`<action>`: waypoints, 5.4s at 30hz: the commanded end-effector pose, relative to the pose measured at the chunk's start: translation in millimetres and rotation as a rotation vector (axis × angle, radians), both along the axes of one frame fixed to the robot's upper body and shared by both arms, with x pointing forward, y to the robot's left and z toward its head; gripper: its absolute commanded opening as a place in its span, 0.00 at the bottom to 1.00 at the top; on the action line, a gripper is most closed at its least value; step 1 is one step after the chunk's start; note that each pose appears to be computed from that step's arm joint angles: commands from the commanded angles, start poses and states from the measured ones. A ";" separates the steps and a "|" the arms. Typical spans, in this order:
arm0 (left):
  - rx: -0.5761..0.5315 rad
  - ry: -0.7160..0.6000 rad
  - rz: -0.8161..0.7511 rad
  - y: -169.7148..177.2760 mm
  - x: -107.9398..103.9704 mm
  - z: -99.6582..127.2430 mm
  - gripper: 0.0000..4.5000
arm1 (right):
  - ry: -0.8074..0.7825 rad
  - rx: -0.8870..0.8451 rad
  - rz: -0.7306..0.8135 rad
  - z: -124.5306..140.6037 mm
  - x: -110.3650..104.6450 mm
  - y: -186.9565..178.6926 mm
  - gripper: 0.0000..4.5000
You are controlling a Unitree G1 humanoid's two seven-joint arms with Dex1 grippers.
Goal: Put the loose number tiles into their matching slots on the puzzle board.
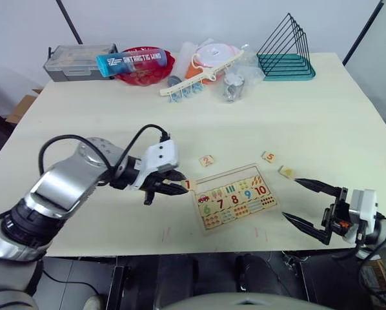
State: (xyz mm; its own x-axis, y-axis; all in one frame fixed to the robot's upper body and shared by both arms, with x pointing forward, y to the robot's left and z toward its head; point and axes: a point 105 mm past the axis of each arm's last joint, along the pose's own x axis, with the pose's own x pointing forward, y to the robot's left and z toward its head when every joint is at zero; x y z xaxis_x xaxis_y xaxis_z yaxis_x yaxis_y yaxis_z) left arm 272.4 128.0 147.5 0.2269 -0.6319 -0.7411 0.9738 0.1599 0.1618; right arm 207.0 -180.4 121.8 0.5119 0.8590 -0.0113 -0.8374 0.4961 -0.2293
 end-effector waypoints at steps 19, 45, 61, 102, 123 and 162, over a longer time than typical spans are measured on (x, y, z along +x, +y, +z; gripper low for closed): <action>0.116 0.010 0.091 -29.4 11.1 -9.7 0.20 | -0.030 -0.012 -0.030 4.8 -11.3 2.9 1.00; 0.148 0.008 0.084 -31.2 11.9 -31.0 0.20 | -0.028 -0.023 -0.043 5.1 -12.4 0.2 1.00; 0.143 0.029 0.078 -33.0 9.1 -32.9 0.20 | -0.026 -0.030 -0.049 3.0 -12.7 -0.2 1.00; -0.203 -0.015 -0.069 -24.3 45.0 -17.2 0.02 | -0.032 -0.038 -0.068 2.3 -12.2 -3.6 1.00; -0.169 -0.046 -0.204 -21.8 45.7 -43.3 0.02 | -0.035 -0.049 -0.081 1.9 -12.0 -7.2 1.00; -0.496 -0.159 0.022 15.7 38.3 -9.0 0.02 | 0.013 0.008 -0.281 -7.0 1.2 -38.5 1.00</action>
